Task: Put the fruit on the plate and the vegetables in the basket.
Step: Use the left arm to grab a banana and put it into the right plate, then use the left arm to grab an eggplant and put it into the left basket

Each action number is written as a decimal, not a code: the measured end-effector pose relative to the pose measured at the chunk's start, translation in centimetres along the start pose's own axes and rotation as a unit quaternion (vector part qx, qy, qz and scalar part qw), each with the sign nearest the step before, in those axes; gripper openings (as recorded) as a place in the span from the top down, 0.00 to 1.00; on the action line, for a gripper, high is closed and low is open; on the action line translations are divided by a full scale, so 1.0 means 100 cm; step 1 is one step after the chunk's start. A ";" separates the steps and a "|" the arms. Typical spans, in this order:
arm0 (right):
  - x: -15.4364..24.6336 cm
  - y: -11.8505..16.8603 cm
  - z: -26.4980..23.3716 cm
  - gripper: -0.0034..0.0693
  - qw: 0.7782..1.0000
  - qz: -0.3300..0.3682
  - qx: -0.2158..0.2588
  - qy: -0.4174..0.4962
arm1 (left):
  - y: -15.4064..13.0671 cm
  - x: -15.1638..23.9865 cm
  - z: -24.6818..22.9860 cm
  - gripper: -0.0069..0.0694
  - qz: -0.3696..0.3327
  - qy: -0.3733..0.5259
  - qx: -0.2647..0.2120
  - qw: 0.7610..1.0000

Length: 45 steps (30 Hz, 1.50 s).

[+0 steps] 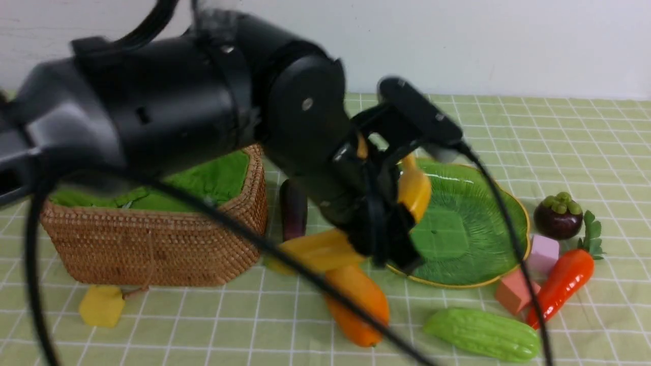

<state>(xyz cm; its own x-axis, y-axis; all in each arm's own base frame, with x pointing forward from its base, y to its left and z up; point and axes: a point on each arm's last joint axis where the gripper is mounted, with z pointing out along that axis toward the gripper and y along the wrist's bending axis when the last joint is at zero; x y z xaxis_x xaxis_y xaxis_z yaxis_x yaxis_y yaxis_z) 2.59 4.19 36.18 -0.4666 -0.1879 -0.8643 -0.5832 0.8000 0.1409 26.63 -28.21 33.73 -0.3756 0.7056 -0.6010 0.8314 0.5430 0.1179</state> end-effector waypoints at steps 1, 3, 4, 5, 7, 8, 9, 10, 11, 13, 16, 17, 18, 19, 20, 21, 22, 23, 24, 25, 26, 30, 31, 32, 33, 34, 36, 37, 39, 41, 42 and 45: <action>0.000 -0.002 0.000 0.79 1.000 0.008 0.010 0.000 | 0.003 -0.015 0.018 0.50 -0.012 -0.006 -0.001 1.000; 0.000 -0.004 0.000 0.79 1.000 0.020 0.024 0.001 | 0.008 -0.035 0.044 0.50 -0.018 -0.019 -0.004 1.000; 0.000 -0.005 0.000 0.79 0.999 0.022 0.026 0.001 | 0.009 -0.037 0.048 0.50 -0.019 -0.019 -0.004 1.000; 0.001 -0.006 0.000 0.78 0.999 0.029 0.033 0.002 | 0.012 -0.049 0.071 0.50 -0.026 -0.027 -0.005 0.999; 0.001 -0.008 0.000 0.78 0.998 0.040 0.042 0.003 | 0.017 -0.063 0.103 0.50 -0.034 -0.035 -0.010 0.999; 0.001 -0.008 0.000 0.78 0.998 0.043 0.044 0.002 | 0.020 -0.069 0.111 0.50 -0.038 -0.043 -0.015 0.998; 0.001 -0.009 0.000 0.78 0.997 0.049 0.051 0.003 | 0.022 -0.071 0.125 0.50 -0.041 -0.041 -0.018 0.998; 0.001 -0.010 -0.001 0.78 0.997 0.056 0.057 0.003 | 0.025 -0.070 0.145 0.50 -0.046 -0.030 -0.019 0.998; 0.001 -0.012 -0.001 0.78 0.996 0.061 0.066 0.004 | 0.026 -0.070 0.155 0.50 -0.049 -0.027 -0.020 0.998; 0.002 -0.014 -0.001 0.77 0.995 0.065 0.076 0.005 | 0.030 -0.068 0.168 0.50 -0.052 -0.025 -0.022 0.998; 0.002 -0.016 -0.001 0.77 0.994 0.068 0.087 0.006 | 0.031 -0.065 0.178 0.50 -0.052 -0.023 -0.023 0.998; 0.002 -0.016 -0.001 0.77 0.994 0.070 0.088 0.006 | 0.031 -0.065 0.182 0.50 -0.052 -0.029 -0.023 0.998; 0.002 -0.016 -0.001 0.77 0.993 0.072 0.088 0.006 | 0.031 -0.065 0.183 0.47 -0.053 -0.034 -0.023 0.998; 0.002 -0.016 -0.001 0.76 0.993 0.072 0.088 0.006 | 0.030 -0.066 0.183 0.47 -0.055 -0.035 -0.021 0.998; 0.002 -0.016 -0.001 0.76 0.993 0.072 0.089 0.006 | 0.030 -0.066 0.183 0.39 -0.055 -0.038 -0.022 0.998; 0.002 -0.016 -0.001 0.76 0.993 0.073 0.089 0.006 | 0.031 -0.066 0.183 0.38 -0.055 -0.039 -0.022 0.998; 0.002 -0.016 -0.001 0.76 0.993 0.073 0.089 0.006 | 0.031 -0.067 0.183 0.28 -0.055 -0.041 -0.022 0.997; 0.002 -0.016 -0.001 0.76 0.993 0.073 0.089 0.006 | 0.031 -0.067 0.183 0.23 -0.055 -0.041 -0.022 0.997; 0.002 -0.016 -0.001 0.76 0.993 0.073 0.089 0.006 | 0.031 -0.067 0.183 0.16 -0.056 -0.041 -0.022 0.997; 0.002 -0.016 -0.001 0.76 0.993 0.073 0.089 0.006 | 0.031 -0.067 0.181 0.11 -0.057 -0.041 -0.022 0.997; 0.002 -0.016 -0.001 0.76 0.993 0.073 0.089 0.006 | 0.031 -0.068 0.180 0.08 -0.057 -0.041 -0.022 0.997; 0.002 -0.016 -0.001 0.75 0.993 0.073 0.089 0.006 | 0.030 -0.072 0.158 0.06 -0.072 -0.026 -0.015 0.997; 0.002 -0.016 -0.001 0.75 0.993 0.073 0.089 0.006 | 0.030 -0.073 0.146 0.09 -0.083 -0.019 -0.013 0.996; 0.002 -0.016 -0.001 0.75 0.993 0.073 0.089 0.006 | 0.030 -0.075 0.132 0.13 -0.094 -0.012 -0.013 0.995; 0.002 -0.016 -0.001 0.75 0.993 0.073 0.089 0.006 | 0.031 -0.076 0.119 0.17 -0.105 -0.004 -0.013 0.994; 0.002 -0.016 -0.001 0.75 0.993 0.073 0.089 0.006 | 0.031 -0.078 0.099 0.25 -0.119 0.007 -0.014 0.993; 0.002 -0.016 -0.001 0.75 0.993 0.073 0.090 0.004 | 0.032 -0.079 0.070 0.40 -0.132 0.016 -0.023 0.991; 0.002 -0.016 -0.001 0.75 0.993 0.073 0.090 0.004 | 0.033 -0.080 0.063 0.42 -0.134 0.012 -0.026 0.991; 0.001 -0.016 -0.001 0.74 0.994 0.061 0.090 -0.001 | 0.034 -0.082 0.020 0.69 -0.136 -0.003 -0.041 0.990; 0.000 -0.016 -0.001 0.74 0.994 0.056 0.091 -0.004 | 0.034 -0.079 0.009 0.78 -0.136 -0.003 -0.046 0.990; -0.001 -0.017 -0.002 0.74 0.994 0.052 0.091 -0.009 | 0.033 -0.075 -0.011 0.89 -0.136 -0.006 -0.051 0.989; -0.001 -0.017 -0.002 0.74 0.995 0.047 0.091 -0.011 | 0.030 -0.059 -0.029 0.93 -0.153 0.012 -0.055 0.987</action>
<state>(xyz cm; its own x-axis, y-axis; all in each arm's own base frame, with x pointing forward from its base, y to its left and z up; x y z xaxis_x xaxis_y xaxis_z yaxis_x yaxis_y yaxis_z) 3.51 2.79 36.11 -0.4986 -0.0960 -0.8615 -0.4055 0.9042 0.1339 30.11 -29.37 39.93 -0.6124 0.5109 -0.6033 0.6287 0.7774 0.0201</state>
